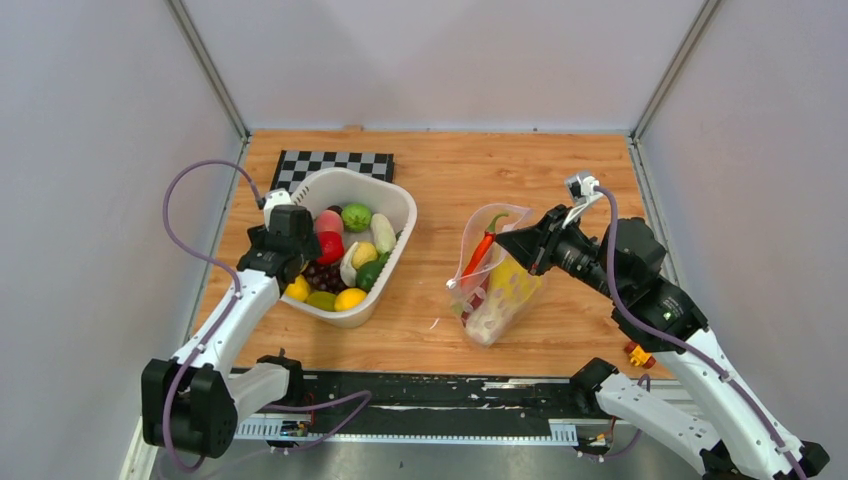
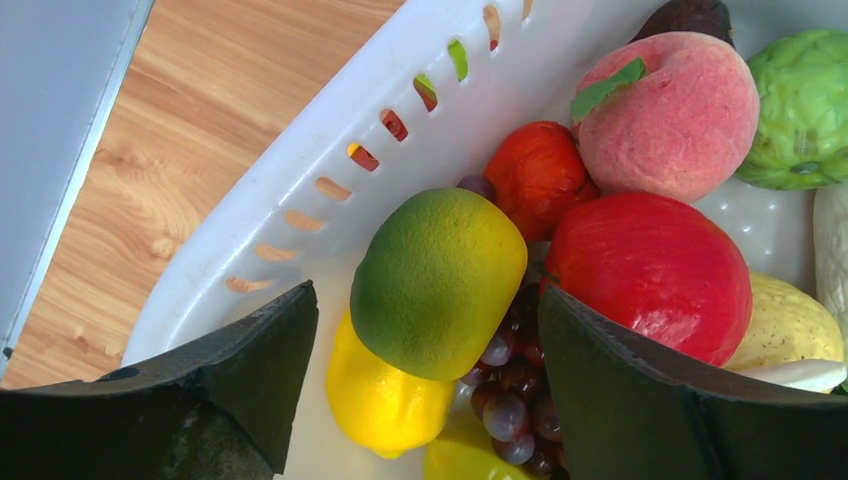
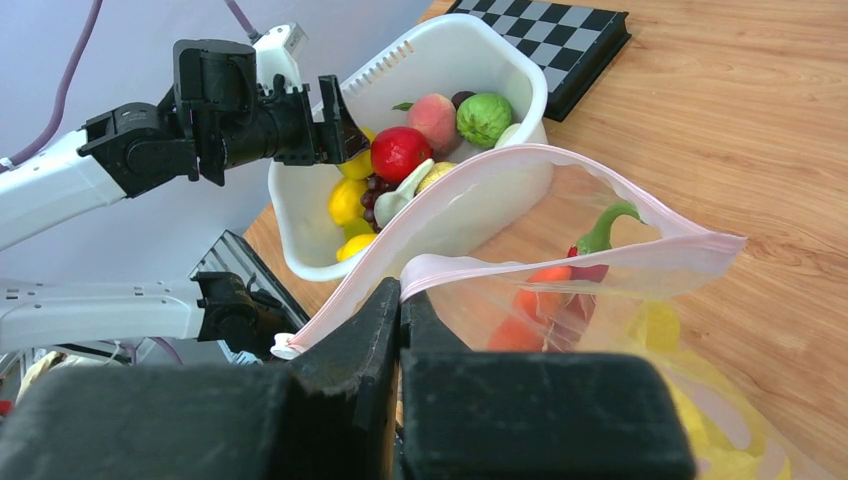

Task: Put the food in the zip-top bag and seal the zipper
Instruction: Pick up the fake fruit from the bin.

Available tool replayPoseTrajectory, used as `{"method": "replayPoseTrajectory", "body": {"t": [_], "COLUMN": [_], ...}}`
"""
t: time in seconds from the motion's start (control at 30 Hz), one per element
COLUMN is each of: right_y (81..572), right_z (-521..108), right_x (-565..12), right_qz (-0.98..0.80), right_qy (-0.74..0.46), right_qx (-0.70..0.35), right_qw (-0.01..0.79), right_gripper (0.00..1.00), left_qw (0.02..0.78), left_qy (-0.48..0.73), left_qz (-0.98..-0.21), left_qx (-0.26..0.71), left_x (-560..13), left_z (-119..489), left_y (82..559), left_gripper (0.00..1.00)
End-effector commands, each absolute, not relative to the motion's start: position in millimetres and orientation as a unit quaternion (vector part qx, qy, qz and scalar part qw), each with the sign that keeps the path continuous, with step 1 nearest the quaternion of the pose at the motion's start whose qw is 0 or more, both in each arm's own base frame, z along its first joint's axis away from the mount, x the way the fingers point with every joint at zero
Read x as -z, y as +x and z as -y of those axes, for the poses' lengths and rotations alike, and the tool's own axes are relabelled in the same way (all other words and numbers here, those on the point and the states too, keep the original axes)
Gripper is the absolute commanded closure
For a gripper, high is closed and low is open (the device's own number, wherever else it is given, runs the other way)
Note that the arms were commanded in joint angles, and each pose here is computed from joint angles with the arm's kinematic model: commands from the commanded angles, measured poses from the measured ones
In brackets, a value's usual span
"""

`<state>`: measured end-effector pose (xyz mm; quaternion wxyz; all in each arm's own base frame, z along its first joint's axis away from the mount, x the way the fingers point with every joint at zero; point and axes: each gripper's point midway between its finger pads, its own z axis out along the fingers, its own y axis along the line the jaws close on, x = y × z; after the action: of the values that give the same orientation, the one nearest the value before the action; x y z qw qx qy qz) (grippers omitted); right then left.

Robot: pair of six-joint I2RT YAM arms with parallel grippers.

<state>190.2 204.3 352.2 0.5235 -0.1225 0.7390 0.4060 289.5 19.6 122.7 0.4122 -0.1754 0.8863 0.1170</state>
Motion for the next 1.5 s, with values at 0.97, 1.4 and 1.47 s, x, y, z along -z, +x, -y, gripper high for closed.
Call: {"method": "replayPoseTrajectory", "body": {"t": [0.97, 1.4, 1.47], "right_y": [216, 215, 213], "right_z": [-220, -225, -225], "right_x": [-360, -362, -362], "right_qz": [-0.733, -0.731, -0.731], "right_qy": [-0.125, -0.134, -0.135], "right_qx": [-0.402, -0.409, -0.413], "right_qw": [0.534, 0.529, 0.527], "right_gripper": [1.0, 1.0, 1.0], "left_qw": [0.518, 0.576, 0.587], "left_qy": [-0.171, -0.117, -0.088], "left_qz": [-0.838, -0.792, -0.773], "left_qx": [0.017, 0.165, 0.225], "left_x": [-185, -272, -294], "left_z": [12, 62, 84], "left_y": [297, 307, 307], "left_gripper": [0.72, 0.75, 0.76]}}
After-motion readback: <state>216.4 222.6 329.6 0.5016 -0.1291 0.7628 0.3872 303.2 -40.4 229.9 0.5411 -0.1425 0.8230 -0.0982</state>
